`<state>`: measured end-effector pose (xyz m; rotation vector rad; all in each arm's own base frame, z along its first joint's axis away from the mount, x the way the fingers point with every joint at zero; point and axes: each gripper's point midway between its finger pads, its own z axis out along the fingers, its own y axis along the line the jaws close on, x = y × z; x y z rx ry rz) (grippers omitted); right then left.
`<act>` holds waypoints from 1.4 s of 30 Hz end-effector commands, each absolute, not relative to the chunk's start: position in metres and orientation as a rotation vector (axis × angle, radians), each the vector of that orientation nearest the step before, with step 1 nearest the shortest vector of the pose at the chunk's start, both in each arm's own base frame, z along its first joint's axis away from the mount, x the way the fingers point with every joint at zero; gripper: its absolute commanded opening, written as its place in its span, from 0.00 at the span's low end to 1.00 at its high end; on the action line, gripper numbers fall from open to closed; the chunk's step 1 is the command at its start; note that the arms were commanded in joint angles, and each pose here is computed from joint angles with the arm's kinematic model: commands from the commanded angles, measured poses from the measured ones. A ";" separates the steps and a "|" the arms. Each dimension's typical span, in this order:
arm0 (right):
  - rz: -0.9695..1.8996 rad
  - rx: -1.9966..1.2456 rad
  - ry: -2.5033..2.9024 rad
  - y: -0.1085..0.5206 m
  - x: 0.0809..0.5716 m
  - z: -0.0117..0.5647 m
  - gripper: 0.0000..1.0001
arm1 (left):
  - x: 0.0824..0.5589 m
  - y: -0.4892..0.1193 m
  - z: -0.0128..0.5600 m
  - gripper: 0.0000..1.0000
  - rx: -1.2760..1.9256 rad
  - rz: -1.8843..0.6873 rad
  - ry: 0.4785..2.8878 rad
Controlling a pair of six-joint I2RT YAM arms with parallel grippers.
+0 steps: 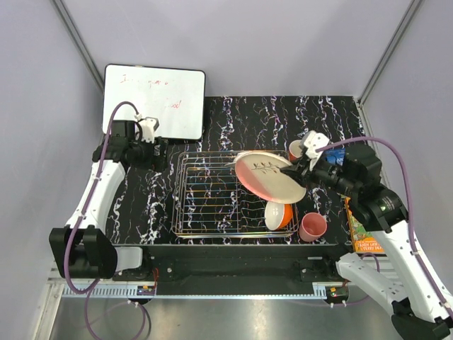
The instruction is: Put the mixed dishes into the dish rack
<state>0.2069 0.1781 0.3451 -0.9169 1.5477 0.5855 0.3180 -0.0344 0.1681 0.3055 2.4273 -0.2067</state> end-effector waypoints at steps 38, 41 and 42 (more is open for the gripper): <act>-0.019 -1.498 1.217 0.268 0.241 0.326 0.00 | 0.323 -0.018 0.168 0.99 0.290 -0.098 2.425; -0.023 -1.516 1.229 0.269 0.242 0.314 0.00 | 0.323 -0.018 0.169 0.99 0.294 -0.096 2.420; -0.028 -1.518 1.231 0.269 0.243 0.312 0.00 | 0.322 -0.018 0.169 0.99 0.295 -0.093 2.420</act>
